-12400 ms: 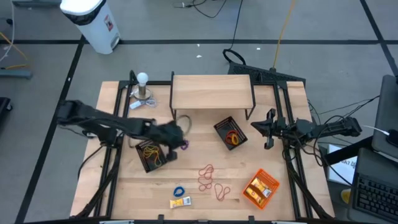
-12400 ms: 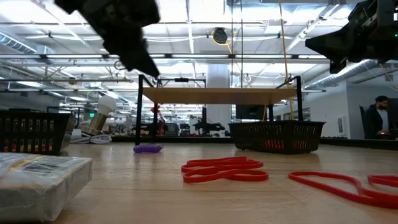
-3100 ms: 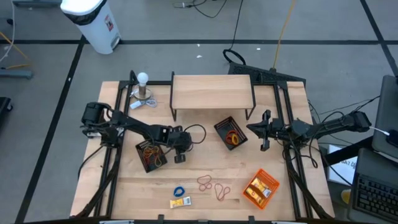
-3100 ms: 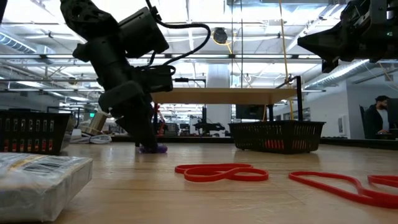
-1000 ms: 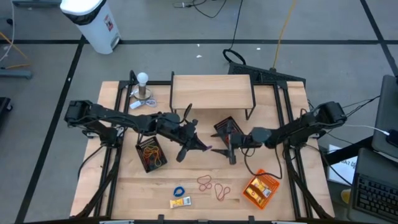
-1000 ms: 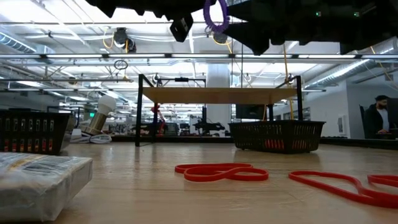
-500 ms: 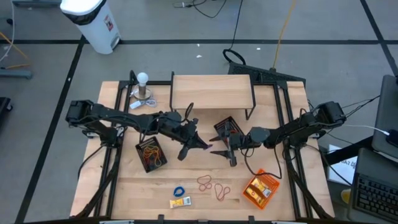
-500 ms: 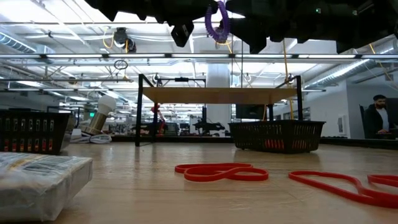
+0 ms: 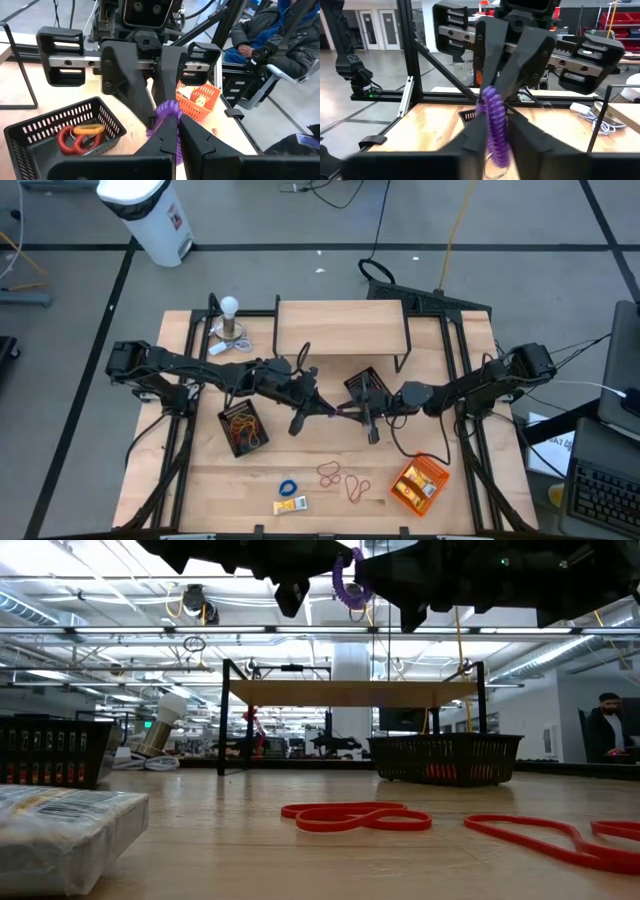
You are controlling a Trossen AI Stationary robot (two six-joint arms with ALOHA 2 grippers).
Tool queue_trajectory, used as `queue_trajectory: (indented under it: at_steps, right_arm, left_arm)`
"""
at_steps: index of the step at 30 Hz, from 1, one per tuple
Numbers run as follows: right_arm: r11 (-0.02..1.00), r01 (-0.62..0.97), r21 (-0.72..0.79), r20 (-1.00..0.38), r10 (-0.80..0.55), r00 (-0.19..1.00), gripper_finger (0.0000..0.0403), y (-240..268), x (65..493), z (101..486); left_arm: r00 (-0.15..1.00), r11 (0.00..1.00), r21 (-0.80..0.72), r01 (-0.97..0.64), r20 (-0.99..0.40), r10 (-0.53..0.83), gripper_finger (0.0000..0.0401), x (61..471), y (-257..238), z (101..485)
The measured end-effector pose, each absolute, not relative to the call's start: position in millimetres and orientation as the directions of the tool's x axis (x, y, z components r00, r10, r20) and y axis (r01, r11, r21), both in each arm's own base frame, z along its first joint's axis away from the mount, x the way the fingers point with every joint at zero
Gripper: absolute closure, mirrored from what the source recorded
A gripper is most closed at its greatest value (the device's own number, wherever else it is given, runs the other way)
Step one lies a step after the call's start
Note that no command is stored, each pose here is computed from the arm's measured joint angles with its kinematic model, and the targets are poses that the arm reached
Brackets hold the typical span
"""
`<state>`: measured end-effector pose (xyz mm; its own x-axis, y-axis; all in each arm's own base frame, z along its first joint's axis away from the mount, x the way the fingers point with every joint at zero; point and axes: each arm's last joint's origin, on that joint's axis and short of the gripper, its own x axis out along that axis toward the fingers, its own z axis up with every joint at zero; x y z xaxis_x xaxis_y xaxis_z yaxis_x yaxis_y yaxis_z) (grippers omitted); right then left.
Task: Pick & Place Office Desk Supplies
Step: Put the purple spring keychain into the right black bin
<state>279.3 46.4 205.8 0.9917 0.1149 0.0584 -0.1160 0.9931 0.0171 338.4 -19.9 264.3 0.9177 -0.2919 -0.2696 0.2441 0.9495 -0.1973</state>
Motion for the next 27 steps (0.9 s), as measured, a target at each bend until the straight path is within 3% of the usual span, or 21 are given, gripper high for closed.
queue_trajectory:
  at_steps: [2,7,20,23,27]
  right_arm:
    - [0.993,-0.116,0.013,0.057,0.115,0.992,0.0384,46.3,279.4,205.7]
    - [0.993,-0.119,0.0,0.06,0.119,0.991,0.0389,48.9,278.8,205.9]
    - [0.991,-0.133,-0.019,0.072,0.134,0.988,0.0397,51.6,276.9,208.9]
    - [0.99,-0.14,-0.024,0.079,0.141,0.987,0.0398,53.0,273.6,211.6]
    - [0.988,-0.15,-0.029,0.068,0.151,0.986,0.0398,54.6,265.7,215.4]
  left_arm:
    - [0.917,0.949,-0.199,0.243,-0.273,-0.292,0.0398,338.3,-19.9,263.9]
    - [0.909,0.943,-0.207,0.262,-0.274,-0.313,0.0384,337.8,-20.5,264.0]
    - [0.858,0.941,-0.172,0.292,-0.388,-0.337,0.0244,271.4,-18.8,308.3]
    - [0.863,0.968,-0.132,0.212,-0.44,-0.249,0.0243,244.8,-18.8,314.2]
    - [0.874,0.996,-0.043,0.075,-0.479,-0.087,0.0281,203.9,-16.4,312.3]
